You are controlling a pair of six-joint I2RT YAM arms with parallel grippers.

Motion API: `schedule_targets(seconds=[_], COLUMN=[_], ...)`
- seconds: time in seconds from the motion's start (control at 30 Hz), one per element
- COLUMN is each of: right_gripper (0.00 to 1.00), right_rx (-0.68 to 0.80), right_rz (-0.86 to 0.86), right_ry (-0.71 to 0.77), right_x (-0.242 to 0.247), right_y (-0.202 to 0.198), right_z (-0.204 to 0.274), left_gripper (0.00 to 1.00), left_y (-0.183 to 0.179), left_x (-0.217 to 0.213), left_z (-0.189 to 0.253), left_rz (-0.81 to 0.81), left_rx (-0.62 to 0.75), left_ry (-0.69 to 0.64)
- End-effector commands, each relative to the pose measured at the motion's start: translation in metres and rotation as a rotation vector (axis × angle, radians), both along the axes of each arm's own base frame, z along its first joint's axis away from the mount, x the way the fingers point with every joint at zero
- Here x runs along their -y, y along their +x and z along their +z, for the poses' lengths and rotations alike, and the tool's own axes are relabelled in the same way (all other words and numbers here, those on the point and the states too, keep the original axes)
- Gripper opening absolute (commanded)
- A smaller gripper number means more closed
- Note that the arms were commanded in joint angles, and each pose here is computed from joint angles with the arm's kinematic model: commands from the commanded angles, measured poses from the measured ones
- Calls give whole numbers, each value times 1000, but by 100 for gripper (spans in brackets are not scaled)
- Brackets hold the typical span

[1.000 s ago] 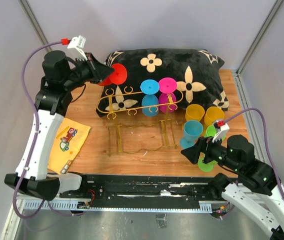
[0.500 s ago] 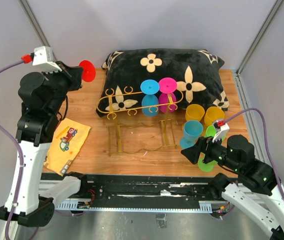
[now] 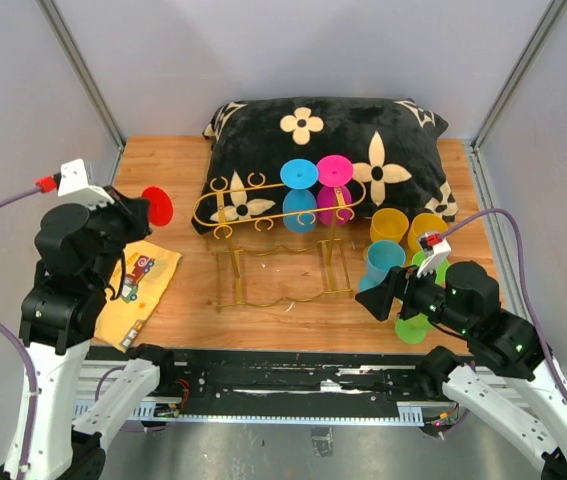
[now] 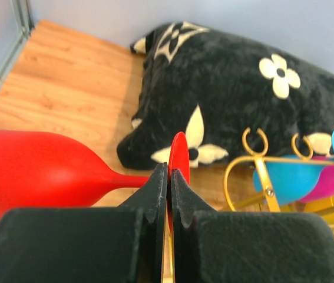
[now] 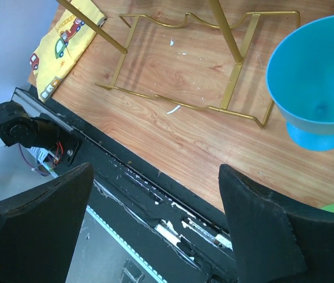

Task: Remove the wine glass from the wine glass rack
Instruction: Place the wine glass at the center of the board.

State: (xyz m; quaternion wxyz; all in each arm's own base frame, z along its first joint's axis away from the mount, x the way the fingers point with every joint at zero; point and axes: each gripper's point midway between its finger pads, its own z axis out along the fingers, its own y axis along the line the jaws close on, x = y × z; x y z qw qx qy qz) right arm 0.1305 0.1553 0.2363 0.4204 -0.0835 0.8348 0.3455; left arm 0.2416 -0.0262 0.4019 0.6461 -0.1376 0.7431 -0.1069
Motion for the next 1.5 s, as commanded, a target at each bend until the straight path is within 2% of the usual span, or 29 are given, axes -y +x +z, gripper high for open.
schedule_targets(seconds=[0.0, 0.13, 0.37, 0.47, 0.67, 0.77, 0.9, 1.07, 1.23, 1.47], right_gripper=[88, 88, 88, 88, 88, 88, 88, 88, 84, 84], right_rx=[38, 59, 132, 142, 141, 143, 151, 167, 122, 66], right_rz=[42, 29, -32, -40, -36, -27, 4, 77, 185, 262], right_ry=[28, 50, 97, 118, 135, 154, 182, 212, 246, 253], right_x=[-12, -14, -8, -8, -9, -12, -19, -31, -54, -70], right_y=[3, 8, 16, 17, 15, 15, 14, 9, 5, 2], right_z=[10, 18, 38, 42, 42, 43, 48, 58, 55, 53], left_gripper=[0, 1, 1, 0, 1, 1, 0, 0, 0, 1], left_y=[-21, -38, -69, -85, -113, -118, -134, -142, -141, -133], left_x=[9, 21, 74, 97, 123, 130, 148, 152, 156, 158], left_z=[-31, -56, -112, -122, -133, -132, -139, -139, -146, -144], left_rz=[-34, -97, -360, -480, -662, -716, -873, -931, -969, -977], left_rx=[-98, -175, -369, -413, -506, -501, -527, -498, -461, -445], left_ry=[-93, -135, -295, -387, -486, -516, -600, -618, -664, -638])
